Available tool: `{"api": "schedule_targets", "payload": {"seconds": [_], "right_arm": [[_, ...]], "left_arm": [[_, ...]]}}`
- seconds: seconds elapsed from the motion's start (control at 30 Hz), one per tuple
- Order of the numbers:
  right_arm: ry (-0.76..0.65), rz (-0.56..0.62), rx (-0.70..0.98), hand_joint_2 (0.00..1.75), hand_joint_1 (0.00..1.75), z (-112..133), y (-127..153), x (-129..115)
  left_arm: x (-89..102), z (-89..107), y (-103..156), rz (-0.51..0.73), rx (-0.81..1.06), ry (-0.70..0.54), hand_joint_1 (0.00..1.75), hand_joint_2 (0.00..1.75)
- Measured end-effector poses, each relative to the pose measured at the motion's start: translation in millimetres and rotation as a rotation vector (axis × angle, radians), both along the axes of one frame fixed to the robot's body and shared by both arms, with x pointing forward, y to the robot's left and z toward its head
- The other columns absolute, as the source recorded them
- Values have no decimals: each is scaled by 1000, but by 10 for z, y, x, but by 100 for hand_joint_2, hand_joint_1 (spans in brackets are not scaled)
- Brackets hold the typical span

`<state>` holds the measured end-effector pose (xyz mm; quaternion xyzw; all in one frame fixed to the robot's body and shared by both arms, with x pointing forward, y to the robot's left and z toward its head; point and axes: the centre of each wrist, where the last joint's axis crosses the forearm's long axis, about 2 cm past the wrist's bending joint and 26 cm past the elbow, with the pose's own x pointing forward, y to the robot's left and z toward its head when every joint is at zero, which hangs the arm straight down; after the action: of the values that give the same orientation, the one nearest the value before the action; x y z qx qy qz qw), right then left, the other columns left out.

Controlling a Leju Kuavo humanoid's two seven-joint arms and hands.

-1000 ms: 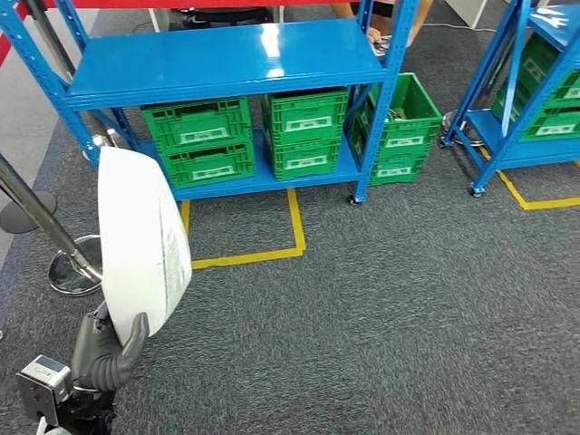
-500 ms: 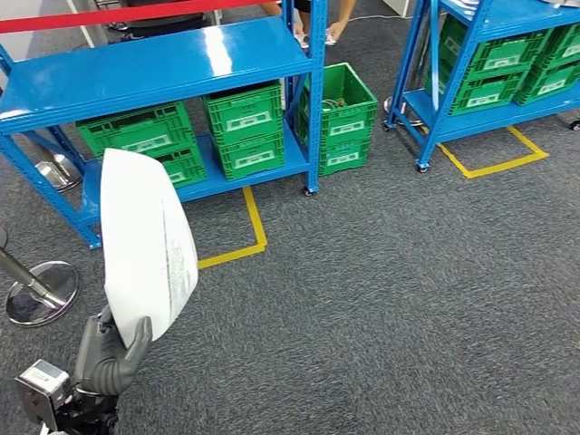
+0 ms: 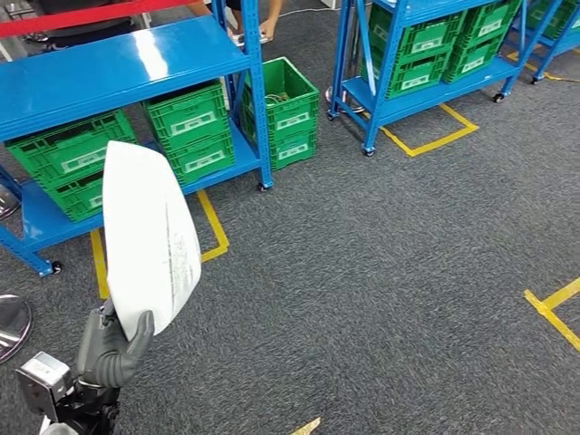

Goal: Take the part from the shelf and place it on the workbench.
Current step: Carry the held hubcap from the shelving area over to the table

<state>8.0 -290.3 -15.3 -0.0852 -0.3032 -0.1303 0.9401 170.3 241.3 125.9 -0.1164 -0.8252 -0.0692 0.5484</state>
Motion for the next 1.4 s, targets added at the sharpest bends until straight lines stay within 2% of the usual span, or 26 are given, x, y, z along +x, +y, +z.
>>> {"api": "schedule_targets", "payload": {"seconds": [0.2,0.73,1.23,1.4], "right_arm": [[18,-45,-1,175,0,52,21,-92],[23,-86,3,175,0,102,36,-123],[42,-23,1,175,0,145,26,-132],[24,33,-3,175,0,159,28,-85]], "left_arm": [[45,20,-69,-34,-2,-12,175,175],[61,-3,-110,-54,8,-8,175,175],[67,-17,-147,-42,14,10,175,175],[40,-41,-123,-38,14,27,175,175]]}}
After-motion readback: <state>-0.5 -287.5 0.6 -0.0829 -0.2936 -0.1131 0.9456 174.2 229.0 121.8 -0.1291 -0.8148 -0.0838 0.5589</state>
